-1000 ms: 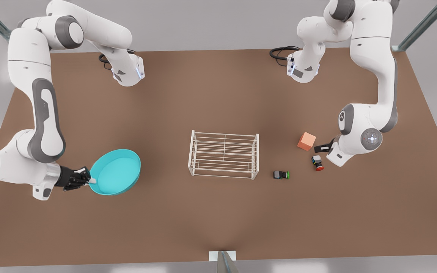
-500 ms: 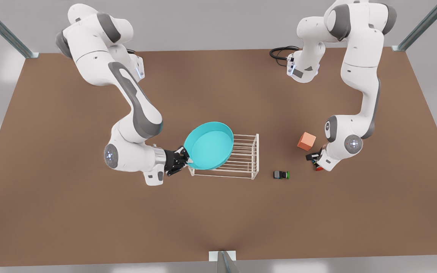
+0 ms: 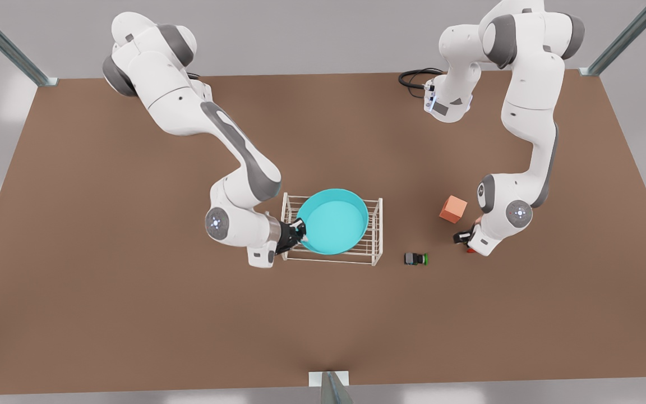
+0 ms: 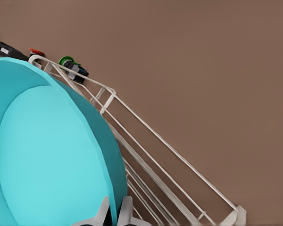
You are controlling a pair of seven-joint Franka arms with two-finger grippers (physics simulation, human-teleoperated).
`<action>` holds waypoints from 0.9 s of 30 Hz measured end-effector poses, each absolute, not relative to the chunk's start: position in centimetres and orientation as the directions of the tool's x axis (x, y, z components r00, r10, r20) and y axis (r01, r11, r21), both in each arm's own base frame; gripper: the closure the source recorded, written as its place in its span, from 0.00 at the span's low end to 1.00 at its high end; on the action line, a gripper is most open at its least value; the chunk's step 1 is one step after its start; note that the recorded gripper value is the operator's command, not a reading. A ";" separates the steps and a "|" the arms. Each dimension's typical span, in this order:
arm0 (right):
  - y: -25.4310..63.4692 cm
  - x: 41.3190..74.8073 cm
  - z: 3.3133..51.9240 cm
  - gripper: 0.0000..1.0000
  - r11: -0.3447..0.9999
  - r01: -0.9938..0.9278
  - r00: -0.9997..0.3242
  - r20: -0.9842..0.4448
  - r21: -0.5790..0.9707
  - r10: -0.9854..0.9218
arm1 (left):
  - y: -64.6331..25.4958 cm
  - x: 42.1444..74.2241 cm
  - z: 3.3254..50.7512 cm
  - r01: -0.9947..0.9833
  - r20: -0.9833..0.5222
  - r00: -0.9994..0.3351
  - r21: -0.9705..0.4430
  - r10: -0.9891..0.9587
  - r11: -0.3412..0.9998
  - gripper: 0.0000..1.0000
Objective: Place the plate on the shelf with right arm and place the red button switch in the plate with left arm
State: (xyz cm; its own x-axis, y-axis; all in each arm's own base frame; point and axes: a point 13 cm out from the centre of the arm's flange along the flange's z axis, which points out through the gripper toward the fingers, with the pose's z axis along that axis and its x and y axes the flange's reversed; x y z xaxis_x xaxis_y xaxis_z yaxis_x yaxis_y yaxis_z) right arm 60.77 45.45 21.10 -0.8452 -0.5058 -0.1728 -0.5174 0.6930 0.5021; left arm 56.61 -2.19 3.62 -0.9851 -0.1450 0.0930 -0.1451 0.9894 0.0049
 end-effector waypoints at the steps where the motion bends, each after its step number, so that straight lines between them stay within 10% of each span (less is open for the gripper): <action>1: 45.4 60.7 20.9 0.00 0.700 -0.510 -0.850 -0.166 0.500 -0.501 | -2.2 56.7 3.6 -0.146 0.091 -0.985 0.005 -0.145 0.989 0.26; 9: 45.3 61.0 22.8 0.00 0.738 -0.468 -0.878 -0.160 0.486 -0.451 | -2.1 56.6 3.5 -0.147 0.092 -0.985 0.005 -0.146 0.989 0.46; 13: 43.8 61.4 32.0 0.00 0.741 -0.520 -0.854 -0.240 0.425 -0.462 | -2.0 56.6 3.6 -0.149 0.094 -0.984 0.008 -0.149 0.989 0.55; 18: 11.7 66.9 34.6 0.00 0.948 -0.287 -0.958 -0.021 0.135 -0.287 | -2.1 57.2 4.8 -0.152 0.085 -0.985 0.008 -0.152 0.988 0.55; 27: -5.1 55.6 47.5 0.00 0.992 -0.078 -0.991 0.115 -0.102 -0.066 | -6.8 62.3 16.1 -0.187 0.014 -0.982 -0.078 -0.186 0.979 0.56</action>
